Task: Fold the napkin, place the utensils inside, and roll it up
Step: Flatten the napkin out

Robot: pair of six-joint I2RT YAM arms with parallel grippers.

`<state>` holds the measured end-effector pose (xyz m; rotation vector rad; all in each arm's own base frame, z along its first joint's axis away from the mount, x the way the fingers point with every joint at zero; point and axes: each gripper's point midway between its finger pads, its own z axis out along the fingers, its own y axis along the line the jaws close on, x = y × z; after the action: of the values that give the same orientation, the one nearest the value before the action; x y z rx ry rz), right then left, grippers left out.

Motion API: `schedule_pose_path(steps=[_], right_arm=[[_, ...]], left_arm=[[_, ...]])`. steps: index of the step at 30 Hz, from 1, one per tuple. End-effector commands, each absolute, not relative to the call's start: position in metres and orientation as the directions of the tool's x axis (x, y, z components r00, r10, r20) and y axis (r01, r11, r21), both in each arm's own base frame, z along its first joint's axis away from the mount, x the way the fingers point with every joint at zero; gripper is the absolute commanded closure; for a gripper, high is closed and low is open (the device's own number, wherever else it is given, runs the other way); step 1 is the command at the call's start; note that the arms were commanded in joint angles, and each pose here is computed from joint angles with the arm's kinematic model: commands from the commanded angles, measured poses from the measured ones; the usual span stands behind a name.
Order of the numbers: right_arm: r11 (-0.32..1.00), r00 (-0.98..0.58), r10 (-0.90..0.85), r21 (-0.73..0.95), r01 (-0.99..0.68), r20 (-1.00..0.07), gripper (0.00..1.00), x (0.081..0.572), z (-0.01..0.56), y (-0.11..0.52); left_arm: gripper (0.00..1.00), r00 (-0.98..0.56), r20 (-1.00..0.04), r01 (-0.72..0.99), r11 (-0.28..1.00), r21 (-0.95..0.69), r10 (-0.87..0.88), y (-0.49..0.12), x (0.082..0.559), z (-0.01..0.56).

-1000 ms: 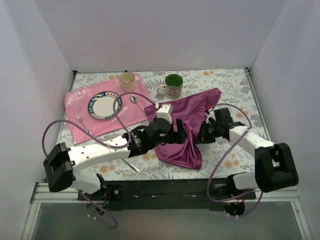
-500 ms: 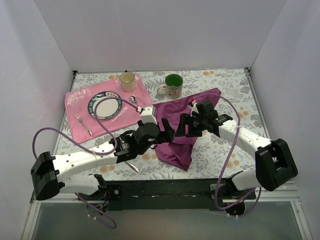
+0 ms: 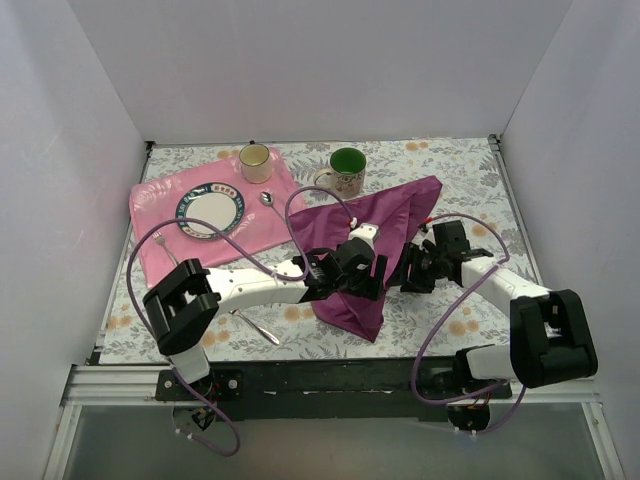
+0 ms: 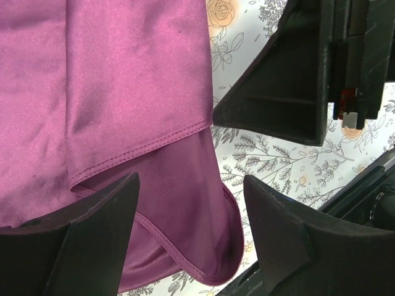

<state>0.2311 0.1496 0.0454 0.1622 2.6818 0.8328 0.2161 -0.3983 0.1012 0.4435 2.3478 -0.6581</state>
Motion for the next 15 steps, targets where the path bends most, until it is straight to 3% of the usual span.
schedule_pose_path(steps=[1, 15], right_arm=[[0.77, -0.93, 0.183, 0.634, -0.066, -0.319, 0.45, 0.244, 0.05, 0.164], [0.772, -0.936, 0.187, 0.634, -0.047, -0.297, 0.83, 0.249, 0.038, 0.166]], left_arm=[[0.33, -0.698, -0.709, 0.502, 0.776, -0.383, 0.101, -0.408, 0.22, 0.136], [0.33, -0.691, -0.723, 0.464, 0.776, -0.428, 0.013, -0.392, 0.223, 0.153]])
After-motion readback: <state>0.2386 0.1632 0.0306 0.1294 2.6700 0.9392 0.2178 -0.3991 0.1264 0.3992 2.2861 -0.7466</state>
